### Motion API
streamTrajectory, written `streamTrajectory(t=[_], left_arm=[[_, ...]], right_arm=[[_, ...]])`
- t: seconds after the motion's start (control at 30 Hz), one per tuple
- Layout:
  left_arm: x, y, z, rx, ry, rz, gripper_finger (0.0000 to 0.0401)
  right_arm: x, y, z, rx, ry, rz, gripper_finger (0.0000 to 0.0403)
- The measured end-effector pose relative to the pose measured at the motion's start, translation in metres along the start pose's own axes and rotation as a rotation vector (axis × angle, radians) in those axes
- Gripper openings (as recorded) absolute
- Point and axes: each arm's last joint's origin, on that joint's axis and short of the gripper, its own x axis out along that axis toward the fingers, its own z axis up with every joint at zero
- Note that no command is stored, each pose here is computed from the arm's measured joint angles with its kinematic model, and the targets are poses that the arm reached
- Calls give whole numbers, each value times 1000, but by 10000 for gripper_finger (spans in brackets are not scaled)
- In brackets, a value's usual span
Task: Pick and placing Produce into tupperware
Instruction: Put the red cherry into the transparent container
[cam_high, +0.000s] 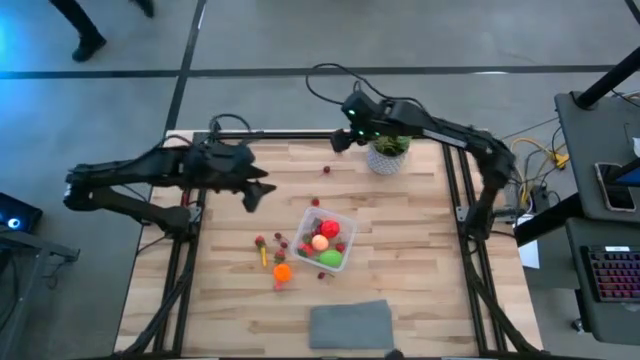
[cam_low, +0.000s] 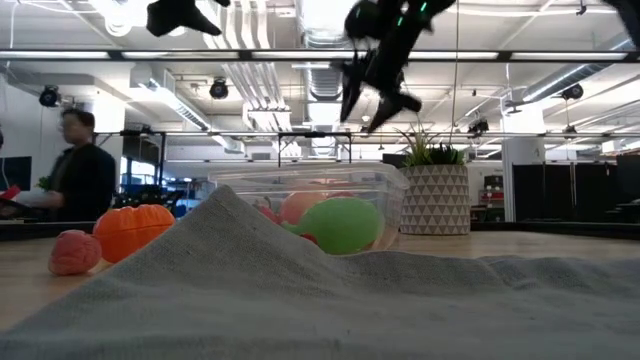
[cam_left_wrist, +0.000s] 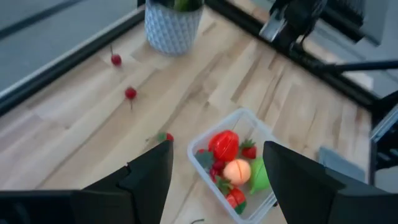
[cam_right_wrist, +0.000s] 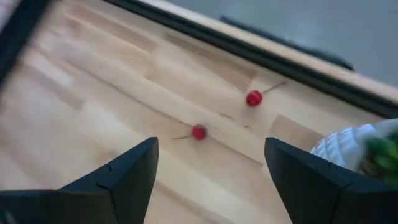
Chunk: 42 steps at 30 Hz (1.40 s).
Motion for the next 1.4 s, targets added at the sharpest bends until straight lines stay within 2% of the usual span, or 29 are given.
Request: streamTrajectory(t=[0.27, 0.5, 0.6, 0.77, 1.07, 1.4], left_arm=[[-33, 10, -1, -15, -101, -3, 235], [-39, 14, -6, -1, -78, 13, 235], [-38, 15, -8, 4, -58, 25, 235], [-35, 16, -11, 14, -23, 45, 235], [-28, 16, -11, 63, -19, 83, 235], [-28, 16, -11, 61, -21, 81, 235]], right_arm=[[97, -23, 25, 117, 153, -30, 271], [142, -20, 45, 118, 179, -63, 264], [153, -20, 50, 78, 198, -113, 263], [159, -25, 48, -22, 262, -291, 263], [163, -28, 40, 16, 331, -281, 263], [187, -35, 33, 61, 357, -299, 263]])
